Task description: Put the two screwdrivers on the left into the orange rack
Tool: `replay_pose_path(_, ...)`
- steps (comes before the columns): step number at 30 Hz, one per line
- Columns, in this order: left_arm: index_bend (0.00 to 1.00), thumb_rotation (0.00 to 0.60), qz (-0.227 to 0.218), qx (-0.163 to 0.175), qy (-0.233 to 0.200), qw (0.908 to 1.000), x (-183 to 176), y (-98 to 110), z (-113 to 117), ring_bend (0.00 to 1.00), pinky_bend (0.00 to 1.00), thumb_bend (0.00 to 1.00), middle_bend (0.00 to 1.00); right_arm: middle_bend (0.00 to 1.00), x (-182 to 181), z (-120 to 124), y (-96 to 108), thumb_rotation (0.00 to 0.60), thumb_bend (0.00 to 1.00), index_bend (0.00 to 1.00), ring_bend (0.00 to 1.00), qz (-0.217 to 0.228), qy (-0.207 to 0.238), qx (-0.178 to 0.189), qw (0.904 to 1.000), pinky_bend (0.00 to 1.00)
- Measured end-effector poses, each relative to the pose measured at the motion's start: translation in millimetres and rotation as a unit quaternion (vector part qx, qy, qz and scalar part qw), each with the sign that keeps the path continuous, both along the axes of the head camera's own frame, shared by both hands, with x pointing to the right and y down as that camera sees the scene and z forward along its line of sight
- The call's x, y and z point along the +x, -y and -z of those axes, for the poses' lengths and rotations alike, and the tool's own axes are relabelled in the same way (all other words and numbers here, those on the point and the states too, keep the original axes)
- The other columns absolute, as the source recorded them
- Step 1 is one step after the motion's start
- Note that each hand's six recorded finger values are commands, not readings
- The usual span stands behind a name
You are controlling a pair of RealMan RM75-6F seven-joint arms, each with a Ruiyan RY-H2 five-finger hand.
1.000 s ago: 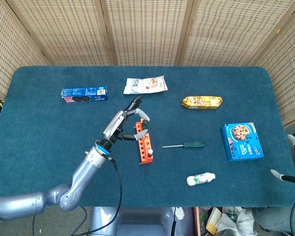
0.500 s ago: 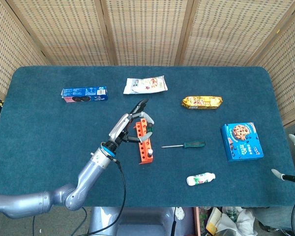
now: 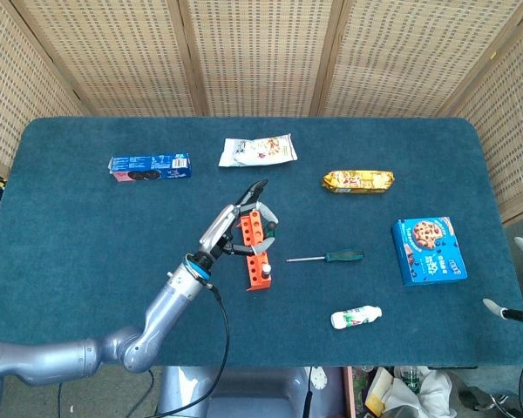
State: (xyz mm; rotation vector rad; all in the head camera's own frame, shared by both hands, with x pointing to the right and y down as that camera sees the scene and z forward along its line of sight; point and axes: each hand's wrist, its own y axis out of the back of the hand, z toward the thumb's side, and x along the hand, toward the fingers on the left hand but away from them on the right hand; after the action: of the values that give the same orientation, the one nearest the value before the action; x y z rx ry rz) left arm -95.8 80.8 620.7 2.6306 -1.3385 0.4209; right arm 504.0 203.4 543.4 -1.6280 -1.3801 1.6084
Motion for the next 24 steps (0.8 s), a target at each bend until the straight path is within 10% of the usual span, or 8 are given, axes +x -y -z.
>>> replay_pose_path(24,0.64,0.6,0.003,-0.015,0.011,0.9998,-3.5,-1.9,-15.8,0.0,0.0,0.41,0.0,0.0,0.8,-1.0,0.5,0.6,0.0,0.0,0.0,0.0,0.0,-0.002,1.0,0.0)
